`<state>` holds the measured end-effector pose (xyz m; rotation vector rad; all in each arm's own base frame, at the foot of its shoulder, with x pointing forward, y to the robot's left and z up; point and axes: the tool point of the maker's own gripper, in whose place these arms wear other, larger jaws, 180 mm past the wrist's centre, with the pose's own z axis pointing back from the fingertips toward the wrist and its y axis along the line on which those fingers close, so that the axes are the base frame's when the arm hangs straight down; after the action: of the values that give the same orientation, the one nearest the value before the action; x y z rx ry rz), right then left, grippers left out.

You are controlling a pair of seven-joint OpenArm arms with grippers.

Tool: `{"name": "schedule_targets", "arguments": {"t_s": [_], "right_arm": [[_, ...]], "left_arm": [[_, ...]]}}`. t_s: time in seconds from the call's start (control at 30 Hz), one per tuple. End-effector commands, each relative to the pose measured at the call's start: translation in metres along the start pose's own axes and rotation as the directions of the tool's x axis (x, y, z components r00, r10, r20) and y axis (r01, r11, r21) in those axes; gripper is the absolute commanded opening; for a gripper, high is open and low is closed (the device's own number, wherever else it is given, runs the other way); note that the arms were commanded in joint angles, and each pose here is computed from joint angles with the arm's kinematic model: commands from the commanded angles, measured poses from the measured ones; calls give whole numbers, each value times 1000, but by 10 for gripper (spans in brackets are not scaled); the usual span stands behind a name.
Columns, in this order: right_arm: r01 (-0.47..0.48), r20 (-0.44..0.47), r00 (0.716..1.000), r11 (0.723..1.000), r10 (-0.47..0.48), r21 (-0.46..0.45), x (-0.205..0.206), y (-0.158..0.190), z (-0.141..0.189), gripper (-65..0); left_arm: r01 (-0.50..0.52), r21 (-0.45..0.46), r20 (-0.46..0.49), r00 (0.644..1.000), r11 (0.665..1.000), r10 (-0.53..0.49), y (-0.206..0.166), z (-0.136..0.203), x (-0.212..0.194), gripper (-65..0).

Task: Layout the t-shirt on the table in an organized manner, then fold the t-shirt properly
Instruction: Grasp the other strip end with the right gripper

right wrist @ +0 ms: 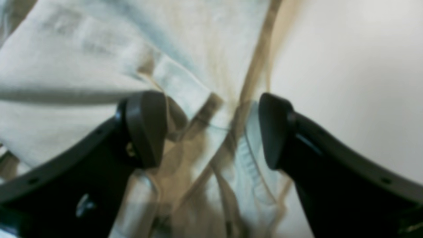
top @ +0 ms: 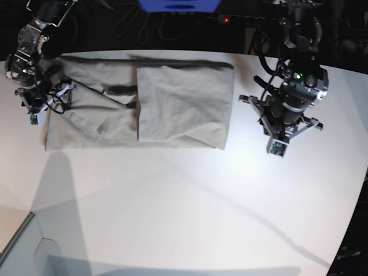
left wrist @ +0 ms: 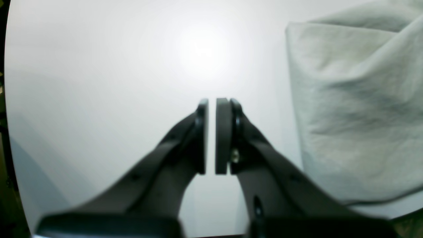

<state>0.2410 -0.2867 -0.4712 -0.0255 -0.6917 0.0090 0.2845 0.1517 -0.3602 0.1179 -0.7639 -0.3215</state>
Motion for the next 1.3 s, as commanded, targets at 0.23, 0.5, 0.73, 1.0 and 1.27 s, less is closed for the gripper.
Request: {"name": "schedule_targets", "arguments": {"t_s": [0.23,0.5,0.73,1.0,1.27], "right_arm": [[16,-77,997,999,-13,40,-20,7,-10,-212],[15,-86,996,999,-11,47,-22,10,-11,-518],[14,-82,997,999,-11,39,-21,8,-10,-650],[-43,60,997,997,47,-58,20,3,29,-650],[-141,213,965,988,152,-66,69,51,70,-650]], "left_arm": [[5,9,27,1000,1000,-5,3,5,3,-614],[8,22,25,1000,1000,-9,7,8,3,-614],[-76,171,14,997,982,74,64,26,-13,-614],[-183,378,-26,978,908,208,138,58,-61,-614],[-218,461,-33,965,860,262,165,77,-81,-614]]}}
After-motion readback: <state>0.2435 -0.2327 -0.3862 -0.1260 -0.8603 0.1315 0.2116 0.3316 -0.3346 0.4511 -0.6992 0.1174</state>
